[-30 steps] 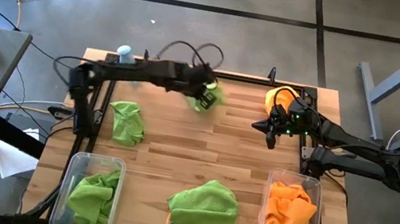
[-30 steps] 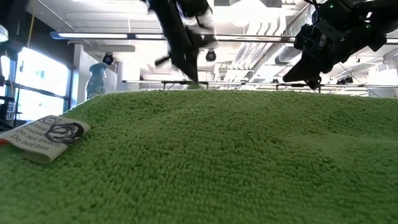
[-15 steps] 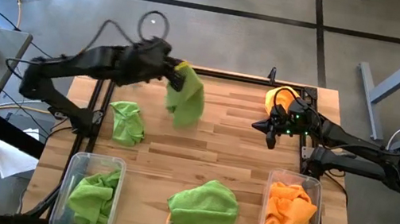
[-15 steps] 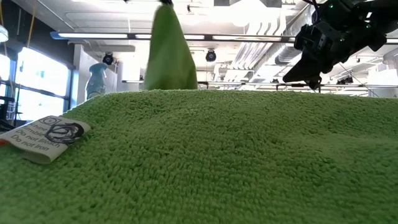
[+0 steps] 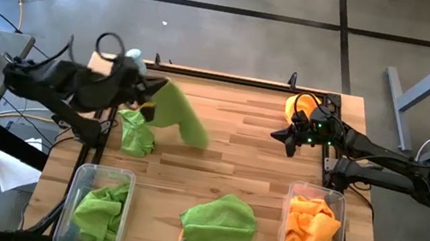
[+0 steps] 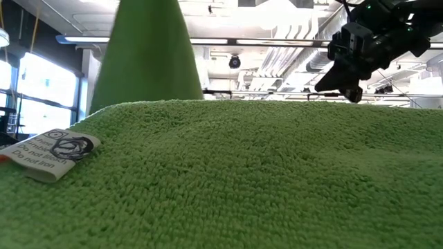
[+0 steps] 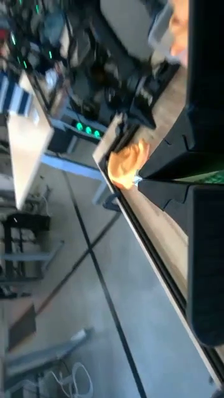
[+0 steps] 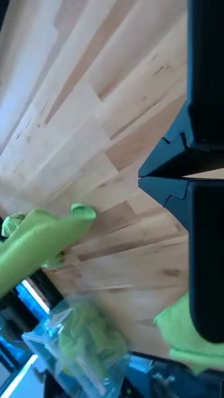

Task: Sort microfiber towel by color & place in baskets
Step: Put the green towel into the left transparent bin

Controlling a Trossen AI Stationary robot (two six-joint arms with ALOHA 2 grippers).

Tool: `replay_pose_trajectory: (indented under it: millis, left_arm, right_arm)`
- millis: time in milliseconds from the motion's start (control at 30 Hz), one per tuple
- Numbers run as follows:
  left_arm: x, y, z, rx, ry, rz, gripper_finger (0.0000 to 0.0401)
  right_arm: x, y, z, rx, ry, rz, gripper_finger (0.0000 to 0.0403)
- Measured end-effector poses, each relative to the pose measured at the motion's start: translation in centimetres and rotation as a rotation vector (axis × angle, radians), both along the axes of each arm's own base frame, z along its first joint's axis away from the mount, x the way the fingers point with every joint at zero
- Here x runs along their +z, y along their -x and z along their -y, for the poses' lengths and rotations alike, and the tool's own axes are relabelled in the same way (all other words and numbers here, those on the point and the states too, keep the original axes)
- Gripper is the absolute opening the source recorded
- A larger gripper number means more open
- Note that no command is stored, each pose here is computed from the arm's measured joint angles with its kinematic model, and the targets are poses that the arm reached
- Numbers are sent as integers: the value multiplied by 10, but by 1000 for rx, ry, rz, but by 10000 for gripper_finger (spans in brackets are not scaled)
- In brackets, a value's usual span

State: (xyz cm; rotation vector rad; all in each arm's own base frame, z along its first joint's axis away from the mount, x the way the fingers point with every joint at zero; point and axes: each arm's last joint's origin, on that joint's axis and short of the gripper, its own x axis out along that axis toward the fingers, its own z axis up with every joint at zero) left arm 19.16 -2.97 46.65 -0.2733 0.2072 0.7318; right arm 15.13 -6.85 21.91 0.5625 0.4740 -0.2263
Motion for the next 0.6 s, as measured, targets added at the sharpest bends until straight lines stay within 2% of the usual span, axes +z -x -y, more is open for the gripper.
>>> replay_pose_trajectory:
  millis: [167, 367, 600]
  left_arm:
    - [8, 23, 25, -126, -6, 50, 0]
    - [15, 55, 49, -296, -3, 107, 0]
    - [21, 84, 63, -393, 1, 171, 0]
  right_arm:
    - [0, 0, -1, -41, -83, 7, 0]
    - [0, -5, -11, -79, -118, -5, 0]
    - [-1, -12, -33, -94, -148, -17, 0]
